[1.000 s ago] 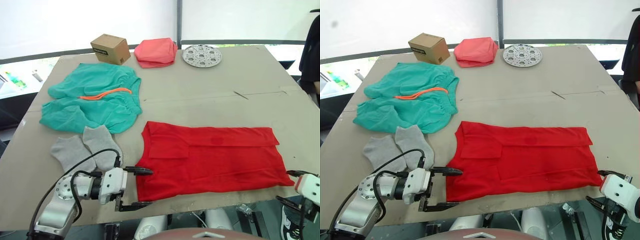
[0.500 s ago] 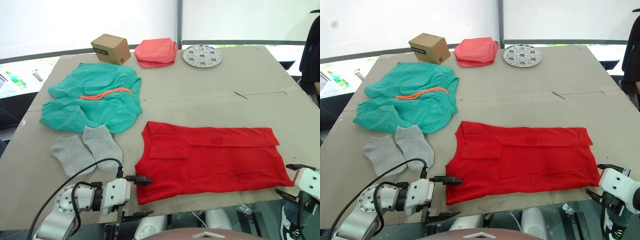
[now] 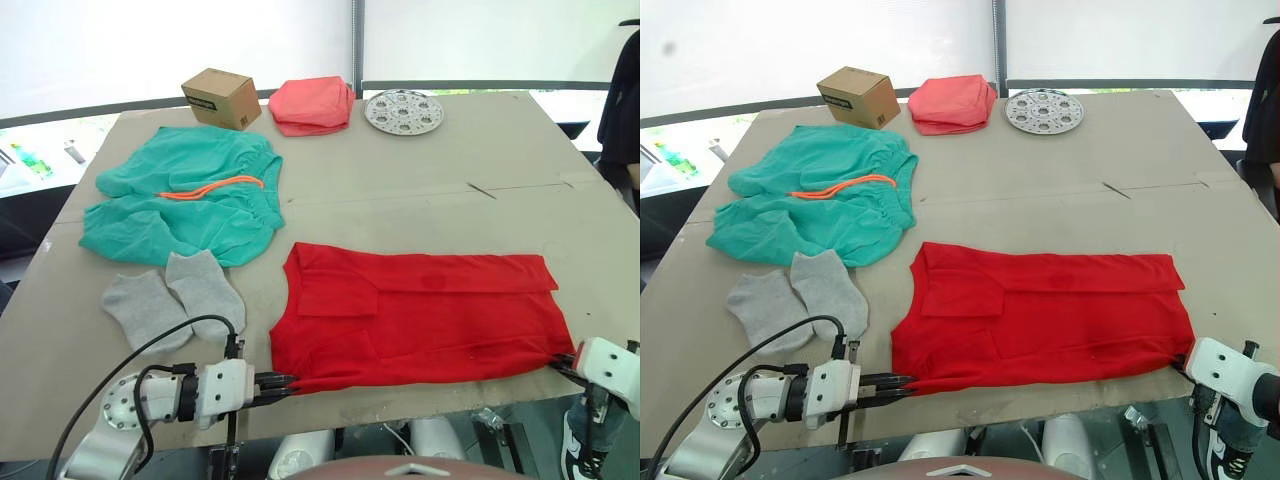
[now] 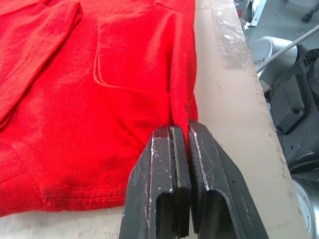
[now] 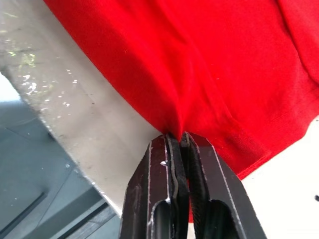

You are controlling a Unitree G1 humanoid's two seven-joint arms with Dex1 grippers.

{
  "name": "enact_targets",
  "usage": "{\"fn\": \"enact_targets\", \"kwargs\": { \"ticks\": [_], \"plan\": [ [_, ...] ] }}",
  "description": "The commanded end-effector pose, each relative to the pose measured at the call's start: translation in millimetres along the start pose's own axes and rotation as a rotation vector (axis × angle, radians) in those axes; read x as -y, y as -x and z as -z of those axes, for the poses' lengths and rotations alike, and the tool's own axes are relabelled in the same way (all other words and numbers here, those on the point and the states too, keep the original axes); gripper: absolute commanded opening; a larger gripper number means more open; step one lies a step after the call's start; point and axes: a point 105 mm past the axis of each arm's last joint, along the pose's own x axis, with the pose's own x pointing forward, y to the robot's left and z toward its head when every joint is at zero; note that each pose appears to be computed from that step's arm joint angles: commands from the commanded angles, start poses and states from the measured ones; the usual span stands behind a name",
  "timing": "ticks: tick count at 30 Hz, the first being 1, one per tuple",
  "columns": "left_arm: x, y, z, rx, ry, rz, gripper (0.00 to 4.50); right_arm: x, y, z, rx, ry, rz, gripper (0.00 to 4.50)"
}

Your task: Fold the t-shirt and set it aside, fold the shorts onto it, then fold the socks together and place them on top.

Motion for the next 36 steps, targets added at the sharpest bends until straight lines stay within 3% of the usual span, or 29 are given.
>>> {"fn": "enact_targets", "kwargs": {
  "ticks": [1,9,14,17,22,27,31,36],
  "plan": [
    [0.1,7.2,-8.2,0.046,0.057,0.037,0.04,10.0,7.2,-8.4,0.003,0.01,-0.009,0.06],
    [-28.9,19.2,-35.3,0.134,0.33,0.109,0.04,24.1,15.7,-40.3,0.018,-0.067,-0.121,0.06],
    [-56.0,21.3,-45.4,0.142,0.434,0.134,0.04,45.0,14.6,-46.2,-0.085,-0.036,-0.133,0.06],
    [-68.5,21.8,-42.8,0.071,0.415,0.172,0.04,64.6,9.4,-51.8,-0.114,-0.012,-0.091,0.06],
    [-84.7,13.3,-52.5,0.082,0.375,0.19,0.04,77.8,1.4,-55.1,-0.122,-0.013,-0.076,0.06],
    [-78.5,10.1,-48.4,0.071,0.335,0.213,0.04,62.5,2.4,-50.1,-0.141,-0.029,-0.135,0.06],
    [-48.2,13.4,-54.7,0.075,0.396,0.326,0.04,36.0,13.8,-47.4,-0.159,-0.091,-0.224,0.06],
    [-18.2,12.8,-39.5,-0.006,0.388,0.399,0.04,6.6,19.5,-39.2,-0.193,-0.128,-0.293,0.06]
  ]
}}
